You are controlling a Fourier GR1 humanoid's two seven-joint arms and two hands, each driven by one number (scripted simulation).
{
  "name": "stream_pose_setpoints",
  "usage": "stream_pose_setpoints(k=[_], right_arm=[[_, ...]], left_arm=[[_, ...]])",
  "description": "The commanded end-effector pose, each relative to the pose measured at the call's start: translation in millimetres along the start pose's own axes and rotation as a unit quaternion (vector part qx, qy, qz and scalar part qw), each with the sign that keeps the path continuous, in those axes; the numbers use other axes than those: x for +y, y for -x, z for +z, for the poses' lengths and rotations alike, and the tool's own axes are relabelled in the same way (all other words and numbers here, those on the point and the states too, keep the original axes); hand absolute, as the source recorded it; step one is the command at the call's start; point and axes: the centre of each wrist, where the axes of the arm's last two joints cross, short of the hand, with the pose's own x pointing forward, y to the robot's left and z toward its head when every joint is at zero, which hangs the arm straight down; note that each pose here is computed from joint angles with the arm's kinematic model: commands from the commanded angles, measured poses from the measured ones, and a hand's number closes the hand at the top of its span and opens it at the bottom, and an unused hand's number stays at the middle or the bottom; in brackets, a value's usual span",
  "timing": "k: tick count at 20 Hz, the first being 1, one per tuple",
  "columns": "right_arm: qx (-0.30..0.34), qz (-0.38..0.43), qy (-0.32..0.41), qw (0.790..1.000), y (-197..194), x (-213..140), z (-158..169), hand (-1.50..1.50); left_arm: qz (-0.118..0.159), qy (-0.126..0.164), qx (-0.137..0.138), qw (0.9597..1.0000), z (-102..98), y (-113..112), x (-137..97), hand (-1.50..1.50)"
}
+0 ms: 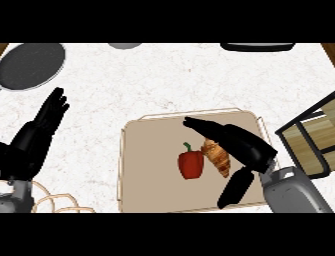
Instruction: Pick the bell pepper from the tray and place it in the tiered shelf
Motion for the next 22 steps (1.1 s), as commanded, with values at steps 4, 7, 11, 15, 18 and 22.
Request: stream_pose_setpoints(k=[4,7,11,15,18,22], right_arm=[[0.042,0.039,-0.05,0.997,-13.3,24.8,-23.9,-1.5],[0.048,0.052,-0.05,0.996,4.1,18.1,-10.6,-1.5],[0.081,0.105,-0.019,0.991,-11.0,6.4,-20.9,-1.5],[0.11,0.115,-0.043,0.986,-3.6,19.8,-34.1,-1.5],[0.121,0.11,-0.054,0.985,-8.5,9.4,-10.5,-1.5],[0.117,0.104,-0.059,0.986,17.1,25.3,-28.5,-1.5]], left_arm=[[0.003,0.002,0.002,1.0,6.2,7.2,10.5,0.0],[0.005,0.003,-0.003,1.0,-4.7,-5.2,6.4,0.0],[0.009,0.007,0.004,0.9999,14.8,11.8,20.5,0.0],[0.002,0.005,0.005,1.0,1.8,-6.7,14.6,0.0],[0.006,-0.001,0.005,1.0,8.3,8.9,-1.8,0.0],[0.007,0.001,0.006,1.0,3.5,-0.9,24.7,0.0]])
